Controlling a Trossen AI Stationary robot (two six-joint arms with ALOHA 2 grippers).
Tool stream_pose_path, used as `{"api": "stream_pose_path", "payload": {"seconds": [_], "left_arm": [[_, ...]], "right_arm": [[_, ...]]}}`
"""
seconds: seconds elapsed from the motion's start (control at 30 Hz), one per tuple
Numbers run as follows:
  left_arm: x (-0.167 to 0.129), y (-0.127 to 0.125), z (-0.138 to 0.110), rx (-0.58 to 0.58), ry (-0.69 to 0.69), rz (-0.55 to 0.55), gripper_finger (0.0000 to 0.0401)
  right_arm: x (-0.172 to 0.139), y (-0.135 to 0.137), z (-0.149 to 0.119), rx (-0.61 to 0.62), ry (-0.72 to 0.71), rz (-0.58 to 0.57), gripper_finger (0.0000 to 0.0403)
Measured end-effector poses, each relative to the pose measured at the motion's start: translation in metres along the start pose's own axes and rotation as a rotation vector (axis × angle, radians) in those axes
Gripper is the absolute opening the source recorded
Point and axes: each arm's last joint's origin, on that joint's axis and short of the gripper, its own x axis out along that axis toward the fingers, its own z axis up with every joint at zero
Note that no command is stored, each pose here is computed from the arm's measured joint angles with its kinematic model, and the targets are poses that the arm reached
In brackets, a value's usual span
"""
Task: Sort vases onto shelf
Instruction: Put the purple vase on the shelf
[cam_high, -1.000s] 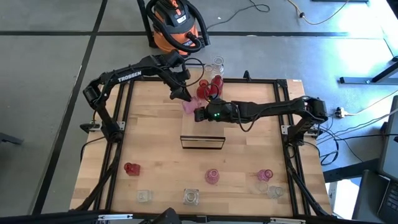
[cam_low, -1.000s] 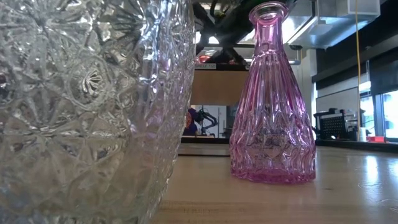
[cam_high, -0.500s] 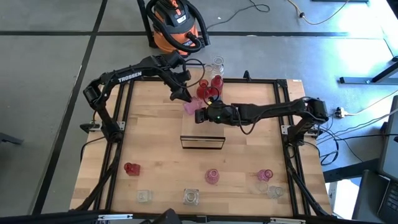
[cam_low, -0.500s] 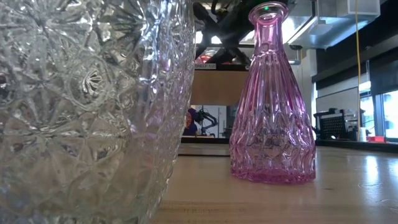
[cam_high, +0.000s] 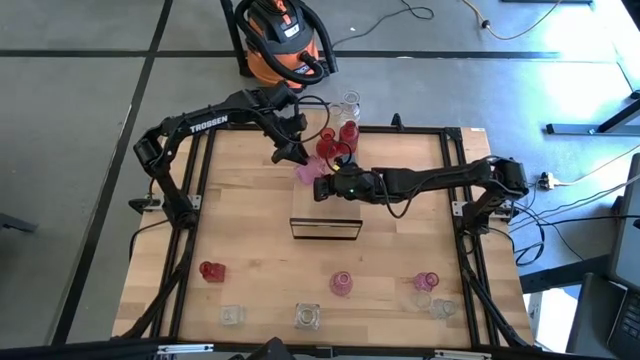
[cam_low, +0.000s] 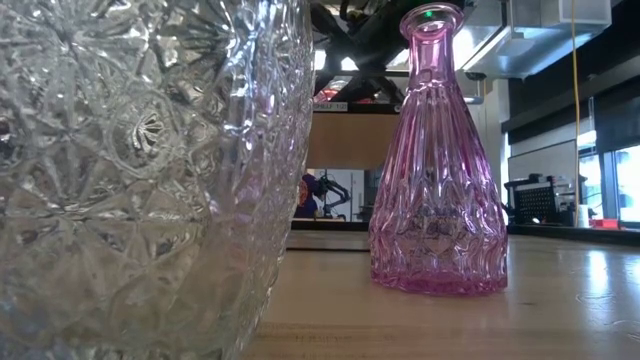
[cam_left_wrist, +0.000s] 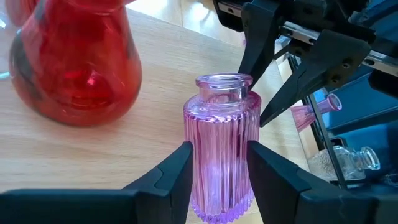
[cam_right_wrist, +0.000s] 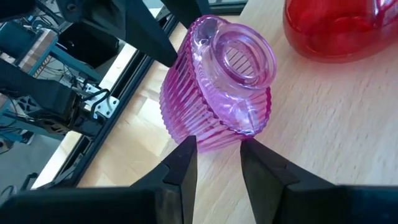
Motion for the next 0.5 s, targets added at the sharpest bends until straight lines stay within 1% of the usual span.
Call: {"api": "stream_pose_path", "payload": {"seconds": [0.23,0.4,0.5], "left_arm": [[0.000,0.000,-0.001,0.020,0.009,0.008,0.0140],[0.002,0.002,-0.003,0.009,0.028,0.018,0.0140],[0.003,0.002,-0.003,0.011,0.029,0.021,0.0140]], "right_arm": [[-0.003,0.000,0.004,-0.031,-0.049,-0.021,0.0108],[-0.007,0.003,0.012,-0.018,-0.114,-0.015,0.0108],[-0.007,0.004,0.013,-0.016,-0.113,-0.008,0.0108]]}}
